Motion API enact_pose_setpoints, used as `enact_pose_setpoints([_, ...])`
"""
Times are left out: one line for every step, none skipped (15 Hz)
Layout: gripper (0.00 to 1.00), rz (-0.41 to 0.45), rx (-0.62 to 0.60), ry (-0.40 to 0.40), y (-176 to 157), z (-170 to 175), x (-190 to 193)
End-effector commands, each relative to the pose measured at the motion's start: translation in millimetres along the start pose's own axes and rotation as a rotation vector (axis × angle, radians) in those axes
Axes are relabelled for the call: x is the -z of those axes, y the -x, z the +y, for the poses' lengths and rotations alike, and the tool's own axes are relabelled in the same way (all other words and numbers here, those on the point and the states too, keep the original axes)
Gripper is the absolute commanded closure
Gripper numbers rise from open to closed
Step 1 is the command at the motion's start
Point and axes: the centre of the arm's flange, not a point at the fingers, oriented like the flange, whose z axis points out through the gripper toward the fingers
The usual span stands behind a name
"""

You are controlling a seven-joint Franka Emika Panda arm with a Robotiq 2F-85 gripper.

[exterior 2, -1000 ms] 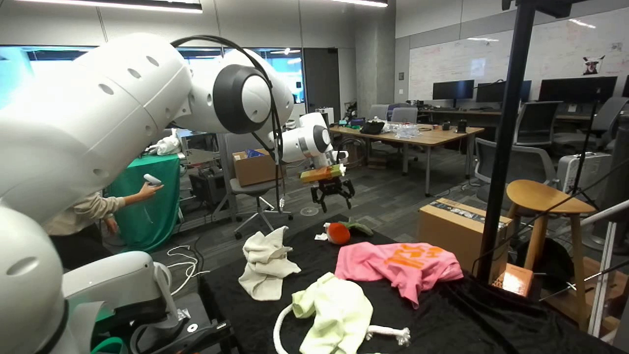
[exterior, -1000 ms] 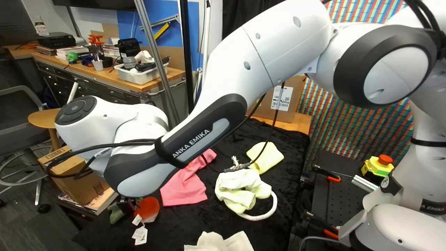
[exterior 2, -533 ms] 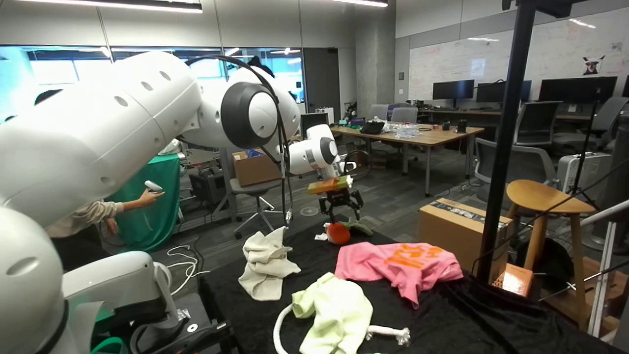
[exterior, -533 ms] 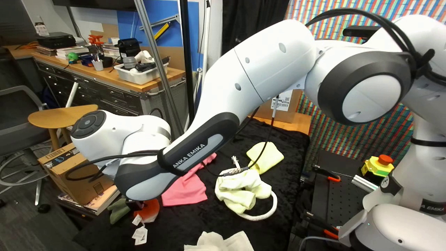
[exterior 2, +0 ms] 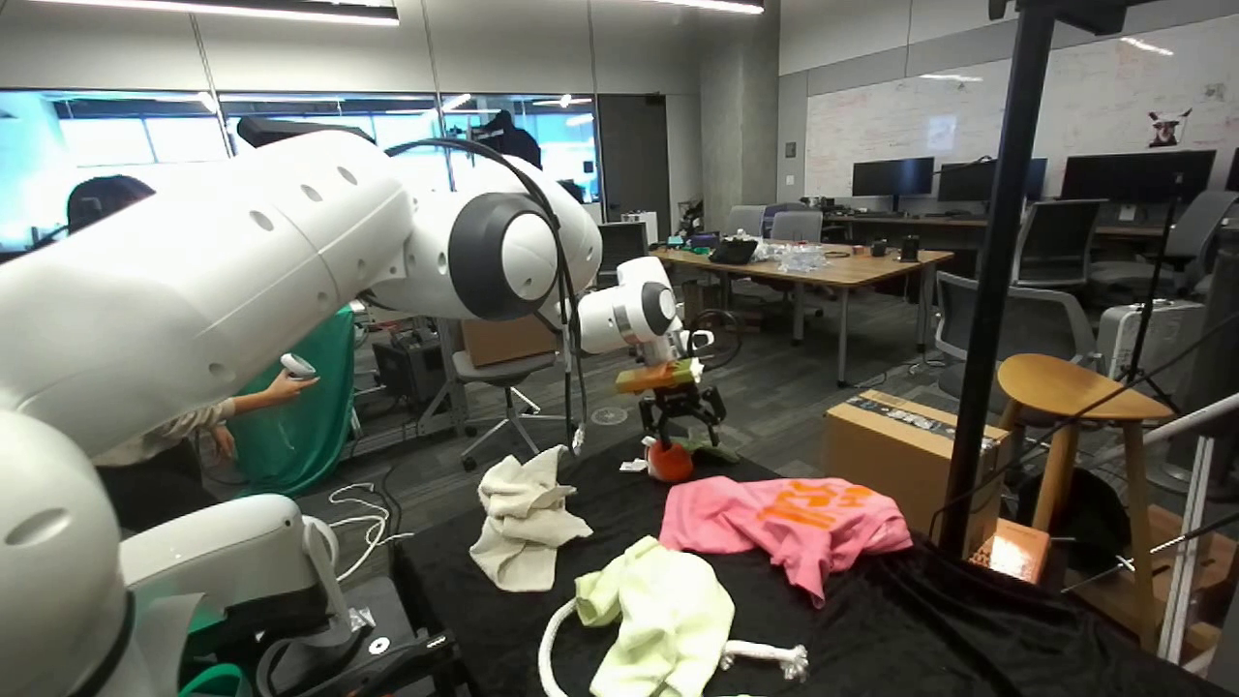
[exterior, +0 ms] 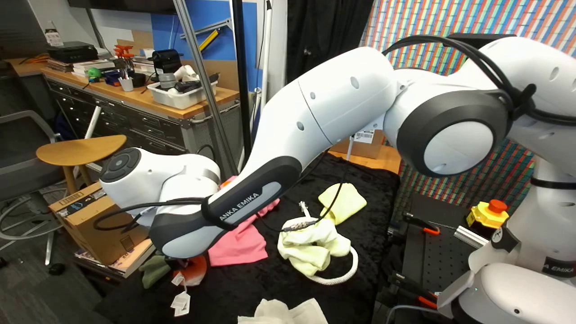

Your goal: Group up the objects on the table

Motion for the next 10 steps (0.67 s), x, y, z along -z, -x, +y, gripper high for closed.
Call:
enact_pose_setpoints([0.00, -0.007, -0.053, -0.028, -13.1, -1.8, 3.2])
enact_pose_setpoints([0.00, -0.008, -0.055, -0.041, -11.2, -5.8, 4.7])
enact_pose_setpoints([0.00, -0.010, -0.058, -0.052, -9.7, -10.3, 6.1])
enact_pose_setpoints([0.00, -0.010, -0.065, -0.061, -9.2, -14.6, 6.9])
enact_pose_setpoints([0.00, -0.007, -0.063, -0.070, -9.1, -19.6, 7.0])
enact_pose_setpoints([0.00, -0.007, -0.060, -0.076, -7.5, -23.5, 9.6])
enact_pose_setpoints([0.00, -0.005, -0.058, -0.082, -6.6, -26.9, 10.8])
enact_pose_setpoints([0.00, -0.004, -0.061, -0.094, -6.8, -28.3, 8.8])
enact_pose_setpoints([0.00, -0.008, -0.061, -0.103, -5.0, -29.3, 10.2])
enact_pose_setpoints([0.00, -0.004, -0.065, -0.117, -0.9, -29.3, 12.2])
